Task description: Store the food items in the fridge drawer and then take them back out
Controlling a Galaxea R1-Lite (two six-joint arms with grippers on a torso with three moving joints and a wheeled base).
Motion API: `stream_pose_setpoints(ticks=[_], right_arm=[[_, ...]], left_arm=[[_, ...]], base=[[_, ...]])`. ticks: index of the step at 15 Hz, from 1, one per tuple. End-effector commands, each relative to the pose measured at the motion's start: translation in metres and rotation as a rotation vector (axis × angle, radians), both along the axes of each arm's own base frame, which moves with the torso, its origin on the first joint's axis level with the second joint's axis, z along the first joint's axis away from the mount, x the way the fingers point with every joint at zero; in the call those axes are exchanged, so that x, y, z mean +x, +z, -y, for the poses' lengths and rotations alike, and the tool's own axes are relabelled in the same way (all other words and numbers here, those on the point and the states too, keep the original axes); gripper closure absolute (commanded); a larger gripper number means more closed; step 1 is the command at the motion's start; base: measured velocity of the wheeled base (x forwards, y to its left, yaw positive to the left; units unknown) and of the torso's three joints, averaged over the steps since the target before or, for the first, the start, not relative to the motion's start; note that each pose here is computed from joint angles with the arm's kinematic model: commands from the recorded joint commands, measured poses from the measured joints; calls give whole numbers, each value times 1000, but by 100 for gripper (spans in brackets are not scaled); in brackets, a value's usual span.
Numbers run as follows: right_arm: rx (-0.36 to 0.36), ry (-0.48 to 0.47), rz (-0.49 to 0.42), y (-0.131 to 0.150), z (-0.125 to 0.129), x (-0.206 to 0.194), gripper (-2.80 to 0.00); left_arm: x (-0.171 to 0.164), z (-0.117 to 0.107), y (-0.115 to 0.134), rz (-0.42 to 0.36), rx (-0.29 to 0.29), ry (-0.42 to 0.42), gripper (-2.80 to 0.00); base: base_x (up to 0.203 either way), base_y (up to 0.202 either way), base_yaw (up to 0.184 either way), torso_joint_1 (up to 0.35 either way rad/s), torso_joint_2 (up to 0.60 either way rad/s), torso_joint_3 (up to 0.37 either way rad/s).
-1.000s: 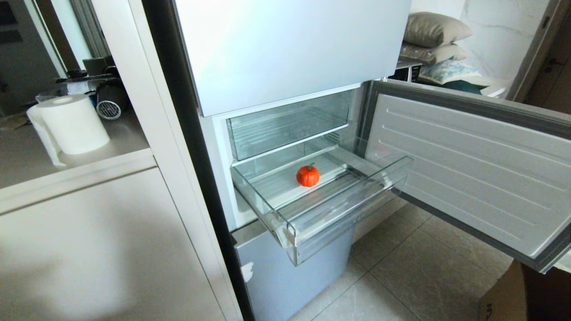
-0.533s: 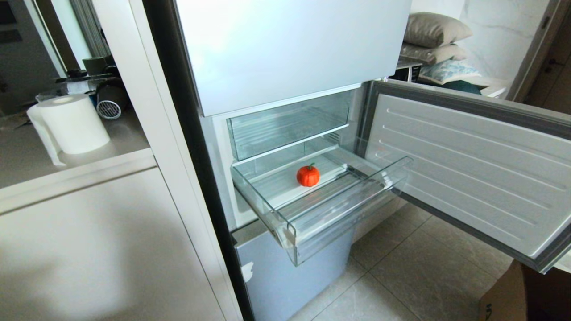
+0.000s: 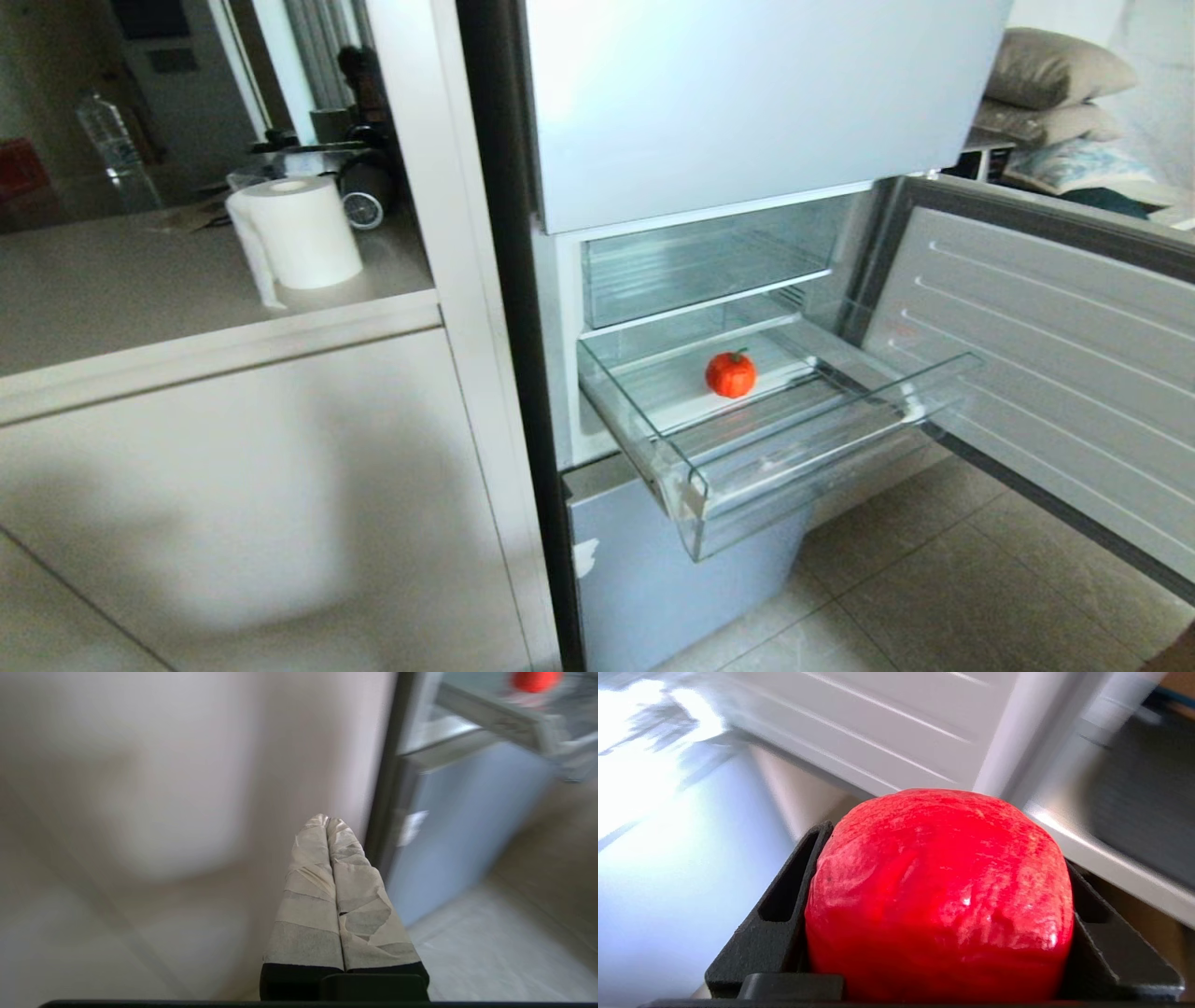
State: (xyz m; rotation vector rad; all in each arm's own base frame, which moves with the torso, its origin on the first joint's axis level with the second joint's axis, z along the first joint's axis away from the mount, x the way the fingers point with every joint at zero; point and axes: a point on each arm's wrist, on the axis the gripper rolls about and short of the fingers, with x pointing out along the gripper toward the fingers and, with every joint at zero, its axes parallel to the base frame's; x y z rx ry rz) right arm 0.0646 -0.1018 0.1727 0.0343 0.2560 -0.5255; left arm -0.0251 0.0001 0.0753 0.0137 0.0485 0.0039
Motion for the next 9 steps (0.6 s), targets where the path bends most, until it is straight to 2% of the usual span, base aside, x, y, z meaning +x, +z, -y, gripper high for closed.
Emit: stream_pose_setpoints(ticks=[1, 5, 9], right_arm=[[-9, 44, 5, 1, -4, 3, 0], [-30, 182, 17, 7, -12, 18, 0], [-24, 381, 15, 10, -25, 40, 0]], left_arm=[[0, 0, 0, -1, 0, 0, 0], [0, 0, 0, -1, 0, 0, 0], [0, 0, 0, -1, 0, 0, 0]], base=[[0, -9, 172, 5, 3, 0], [0, -10, 176, -1, 6, 3], [2, -9, 174, 2, -4, 2]])
